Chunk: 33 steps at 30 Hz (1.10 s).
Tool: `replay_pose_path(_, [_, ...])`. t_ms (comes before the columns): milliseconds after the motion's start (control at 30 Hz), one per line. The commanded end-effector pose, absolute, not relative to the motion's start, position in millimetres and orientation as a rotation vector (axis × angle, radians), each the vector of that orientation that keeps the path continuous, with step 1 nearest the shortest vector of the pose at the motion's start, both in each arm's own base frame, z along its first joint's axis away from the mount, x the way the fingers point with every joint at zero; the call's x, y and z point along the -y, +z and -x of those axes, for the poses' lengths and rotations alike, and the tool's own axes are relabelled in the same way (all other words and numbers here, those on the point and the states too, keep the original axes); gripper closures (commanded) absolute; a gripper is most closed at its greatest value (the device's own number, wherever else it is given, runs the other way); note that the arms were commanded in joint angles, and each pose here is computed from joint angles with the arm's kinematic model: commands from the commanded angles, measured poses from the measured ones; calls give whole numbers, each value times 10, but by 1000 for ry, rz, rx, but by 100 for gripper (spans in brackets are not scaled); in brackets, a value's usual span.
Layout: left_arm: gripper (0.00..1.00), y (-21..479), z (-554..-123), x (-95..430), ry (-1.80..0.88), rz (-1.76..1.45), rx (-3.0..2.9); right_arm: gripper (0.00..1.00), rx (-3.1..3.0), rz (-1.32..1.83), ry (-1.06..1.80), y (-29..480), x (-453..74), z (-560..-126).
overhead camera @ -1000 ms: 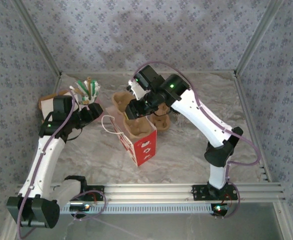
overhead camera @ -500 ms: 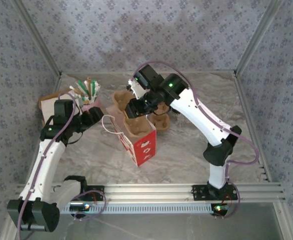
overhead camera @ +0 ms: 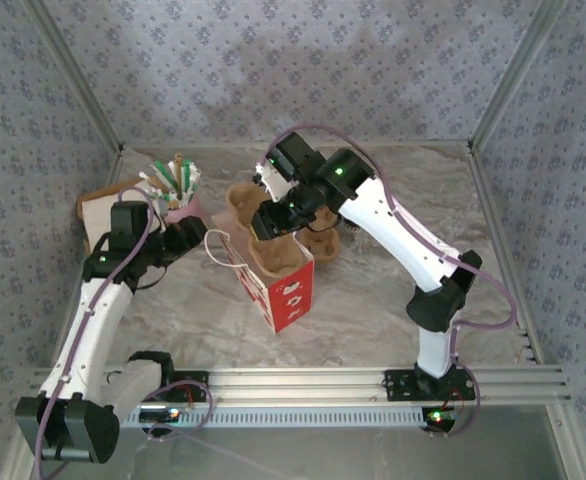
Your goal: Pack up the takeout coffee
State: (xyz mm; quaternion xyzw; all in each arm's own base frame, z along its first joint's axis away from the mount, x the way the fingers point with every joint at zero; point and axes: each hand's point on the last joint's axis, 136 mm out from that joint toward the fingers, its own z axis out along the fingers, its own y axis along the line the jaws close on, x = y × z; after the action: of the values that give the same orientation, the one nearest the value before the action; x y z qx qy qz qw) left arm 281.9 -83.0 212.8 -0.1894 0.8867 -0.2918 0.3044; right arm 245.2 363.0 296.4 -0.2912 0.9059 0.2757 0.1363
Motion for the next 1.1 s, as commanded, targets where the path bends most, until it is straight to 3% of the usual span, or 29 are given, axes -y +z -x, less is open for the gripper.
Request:
replay_pose_path(0, [24, 2165, -2868, 908, -812, 478, -2332, 62, -2639, 888, 731, 2950, -3522, -2346])
replay_pose_path(1067, [24, 2088, -2919, 1016, -794, 452, -2355, 63, -2495, 1000, 718, 3260, -3522, -2171])
